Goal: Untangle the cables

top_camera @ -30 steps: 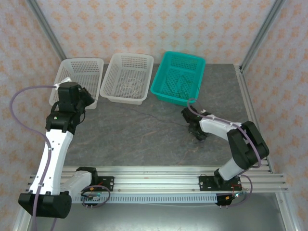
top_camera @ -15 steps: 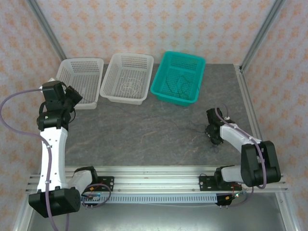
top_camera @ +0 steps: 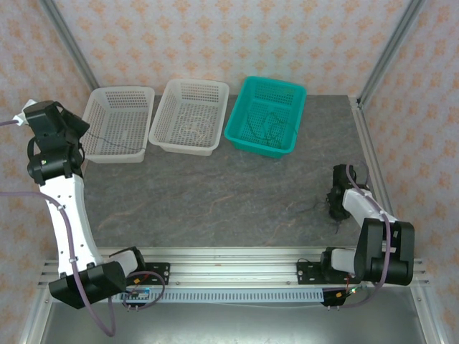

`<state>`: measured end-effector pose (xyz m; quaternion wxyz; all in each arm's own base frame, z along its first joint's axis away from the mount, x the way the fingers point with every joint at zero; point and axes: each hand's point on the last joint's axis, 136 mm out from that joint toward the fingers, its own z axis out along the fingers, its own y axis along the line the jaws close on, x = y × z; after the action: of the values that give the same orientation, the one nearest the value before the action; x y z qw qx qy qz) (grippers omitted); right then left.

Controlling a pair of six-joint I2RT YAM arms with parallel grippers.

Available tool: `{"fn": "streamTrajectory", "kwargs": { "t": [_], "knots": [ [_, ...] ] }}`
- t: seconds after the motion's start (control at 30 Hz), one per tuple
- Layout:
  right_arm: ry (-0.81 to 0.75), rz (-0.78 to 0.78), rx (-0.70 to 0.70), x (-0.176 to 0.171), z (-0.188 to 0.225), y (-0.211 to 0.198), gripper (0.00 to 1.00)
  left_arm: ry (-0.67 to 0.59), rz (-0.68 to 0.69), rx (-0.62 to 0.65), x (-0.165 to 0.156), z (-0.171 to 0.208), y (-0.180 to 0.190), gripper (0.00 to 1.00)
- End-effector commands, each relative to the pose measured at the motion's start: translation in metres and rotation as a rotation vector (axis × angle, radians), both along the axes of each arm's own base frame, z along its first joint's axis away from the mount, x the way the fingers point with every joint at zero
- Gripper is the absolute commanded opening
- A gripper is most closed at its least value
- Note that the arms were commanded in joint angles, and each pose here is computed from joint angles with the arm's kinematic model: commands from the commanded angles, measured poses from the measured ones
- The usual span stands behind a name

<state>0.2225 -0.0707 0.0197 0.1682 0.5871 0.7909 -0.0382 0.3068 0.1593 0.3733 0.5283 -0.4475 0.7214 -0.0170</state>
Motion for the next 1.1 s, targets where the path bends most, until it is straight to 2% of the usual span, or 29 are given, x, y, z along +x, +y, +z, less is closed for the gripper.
{"fn": "streamTrajectory", "kwargs": {
  "t": [0.0, 0.07, 0.13, 0.2, 0.3, 0.4, 0.5, 0.57, 0.63, 0.73, 0.83, 1.07],
  "knots": [
    [0.014, 0.023, 0.018, 0.0, 0.0, 0.002, 0.29, -0.043, -0.023, -0.051, 0.001, 0.004, -0.008, 0.0],
    [-0.023, 0.082, 0.058, 0.009, 0.0, 0.011, 0.27, -0.054, -0.046, -0.049, 0.004, 0.007, -0.011, 0.0],
    [-0.095, 0.146, 0.143, 0.021, 0.0, 0.029, 0.26, -0.107, -0.13, -0.081, 0.015, 0.013, -0.024, 0.0],
    [-0.179, 0.212, 0.235, 0.031, 0.002, 0.05, 0.2, -0.169, -0.22, -0.115, 0.024, 0.023, -0.039, 0.0],
    [-0.197, 0.263, 0.254, 0.032, 0.011, 0.061, 0.19, -0.219, -0.238, -0.117, 0.023, 0.04, -0.044, 0.0],
    [-0.297, 0.385, 0.321, 0.045, 0.03, 0.089, 0.21, -0.329, -0.334, -0.114, 0.029, 0.073, -0.063, 0.0],
    [-0.286, 0.461, 0.318, 0.048, 0.037, 0.104, 0.21, -0.364, -0.393, -0.068, 0.03, 0.1, -0.081, 0.0],
    [-0.223, 0.423, 0.248, 0.042, 0.034, 0.09, 0.2, -0.344, -0.35, -0.012, 0.024, 0.109, -0.077, 0.0],
    [-0.143, 0.31, 0.138, 0.03, 0.029, 0.062, 0.11, -0.297, -0.204, 0.039, 0.011, 0.11, -0.053, 0.0],
    [-0.145, 0.159, 0.127, 0.023, 0.014, 0.036, 0.09, -0.241, -0.039, 0.108, -0.006, 0.117, -0.024, 0.0],
    [-0.103, 0.049, 0.117, 0.014, -0.004, 0.013, 0.08, -0.243, 0.002, 0.11, -0.005, 0.127, -0.011, 0.0],
    [-0.023, -0.065, 0.065, 0.005, -0.018, -0.019, 0.12, -0.331, 0.027, 0.127, -0.003, 0.172, -0.002, 0.0]
  ]
}}
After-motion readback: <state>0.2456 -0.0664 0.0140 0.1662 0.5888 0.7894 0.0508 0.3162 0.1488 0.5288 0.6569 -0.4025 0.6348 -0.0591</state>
